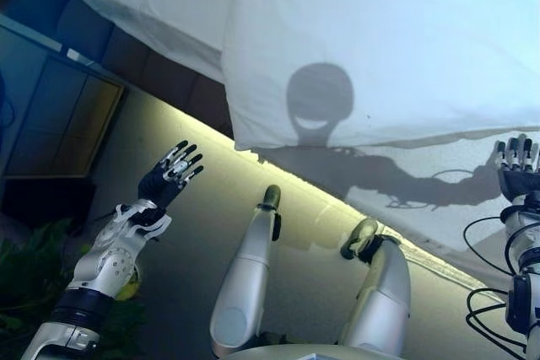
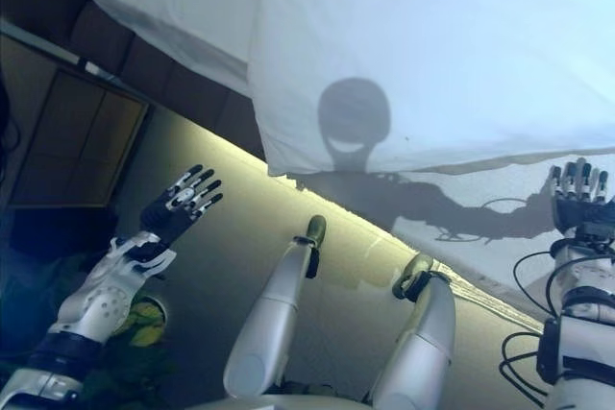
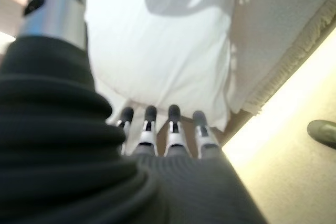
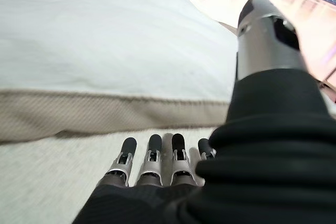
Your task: Make the bed neatly
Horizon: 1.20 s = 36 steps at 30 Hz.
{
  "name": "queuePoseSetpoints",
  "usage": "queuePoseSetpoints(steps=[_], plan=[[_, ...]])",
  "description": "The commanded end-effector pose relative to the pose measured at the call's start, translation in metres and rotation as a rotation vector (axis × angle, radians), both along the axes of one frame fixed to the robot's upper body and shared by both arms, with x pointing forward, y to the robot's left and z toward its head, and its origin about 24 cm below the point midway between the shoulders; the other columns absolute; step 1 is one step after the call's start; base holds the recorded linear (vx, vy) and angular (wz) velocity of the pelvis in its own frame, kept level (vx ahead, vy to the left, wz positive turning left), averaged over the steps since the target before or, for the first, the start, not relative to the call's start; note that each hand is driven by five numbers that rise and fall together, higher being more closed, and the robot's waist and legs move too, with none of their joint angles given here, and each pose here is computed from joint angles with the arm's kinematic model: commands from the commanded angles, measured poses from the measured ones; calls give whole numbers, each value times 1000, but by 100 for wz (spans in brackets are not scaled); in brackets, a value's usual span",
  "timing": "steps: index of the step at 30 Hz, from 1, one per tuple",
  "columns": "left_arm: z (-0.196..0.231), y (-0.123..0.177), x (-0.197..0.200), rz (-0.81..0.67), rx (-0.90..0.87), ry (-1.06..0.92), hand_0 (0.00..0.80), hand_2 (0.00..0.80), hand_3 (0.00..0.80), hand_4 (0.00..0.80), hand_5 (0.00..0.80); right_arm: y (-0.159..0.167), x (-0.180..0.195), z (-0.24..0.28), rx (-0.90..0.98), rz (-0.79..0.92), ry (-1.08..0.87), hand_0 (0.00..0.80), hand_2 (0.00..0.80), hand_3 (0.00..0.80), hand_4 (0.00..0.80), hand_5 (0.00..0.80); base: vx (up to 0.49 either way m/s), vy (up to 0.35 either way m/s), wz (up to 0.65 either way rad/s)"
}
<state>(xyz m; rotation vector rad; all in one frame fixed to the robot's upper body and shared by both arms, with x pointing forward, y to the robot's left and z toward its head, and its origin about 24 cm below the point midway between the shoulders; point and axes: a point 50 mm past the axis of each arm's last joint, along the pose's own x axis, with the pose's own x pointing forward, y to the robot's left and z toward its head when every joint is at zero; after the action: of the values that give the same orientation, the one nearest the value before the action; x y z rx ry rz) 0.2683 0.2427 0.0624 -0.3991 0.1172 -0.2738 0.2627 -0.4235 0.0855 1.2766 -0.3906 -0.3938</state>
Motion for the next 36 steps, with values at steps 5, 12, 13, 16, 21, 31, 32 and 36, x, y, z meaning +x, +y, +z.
queuePoseSetpoints(steps=[5, 12, 13, 16, 21, 31, 32, 36], plan=[[15, 16, 0, -4, 8, -49, 0, 0, 0, 0, 0, -15, -6, 14, 79, -94, -55, 800, 800, 800, 800, 800, 19, -41, 9], [15, 14, 0, -14, 0, -58, 0, 0, 0, 0, 0, -12, -5, 9, 88, -86, -52, 800, 800, 800, 800, 800, -8, 13, 0], [14, 13, 0, -16, -3, -62, 0, 0, 0, 0, 0, -11, -5, 8, 87, -86, -54, 800, 800, 800, 800, 800, -30, 41, -1], [13, 9, -1, -15, -21, -69, 0, 0, 0, 0, 0, -6, -5, 0, 51, -69, -25, 800, 800, 800, 800, 800, -31, 76, -1], [9, 3, -1, -12, -52, -39, 0, 0, 0, 0, 0, 7, -4, -17, -20, -33, 31, 800, 800, 800, 800, 800, -4, 79, -4], [-6, -50, 21, -63, -44, 10, 0, 0, 0, 0, 0, 89, 45, -22, -131, 235, 12, 800, 800, 800, 800, 800, -9, 90, -21], [-5, -55, 24, -66, -44, 2, 0, 0, 0, 0, 0, 98, 48, -23, -131, 267, 14, 800, 800, 800, 800, 800, -38, 121, -30], [0, -81, 37, -42, -53, -16, 0, 0, 0, 0, 0, 149, 61, -29, -138, 372, 30, 800, 800, 800, 800, 800, -17, 109, -26]])
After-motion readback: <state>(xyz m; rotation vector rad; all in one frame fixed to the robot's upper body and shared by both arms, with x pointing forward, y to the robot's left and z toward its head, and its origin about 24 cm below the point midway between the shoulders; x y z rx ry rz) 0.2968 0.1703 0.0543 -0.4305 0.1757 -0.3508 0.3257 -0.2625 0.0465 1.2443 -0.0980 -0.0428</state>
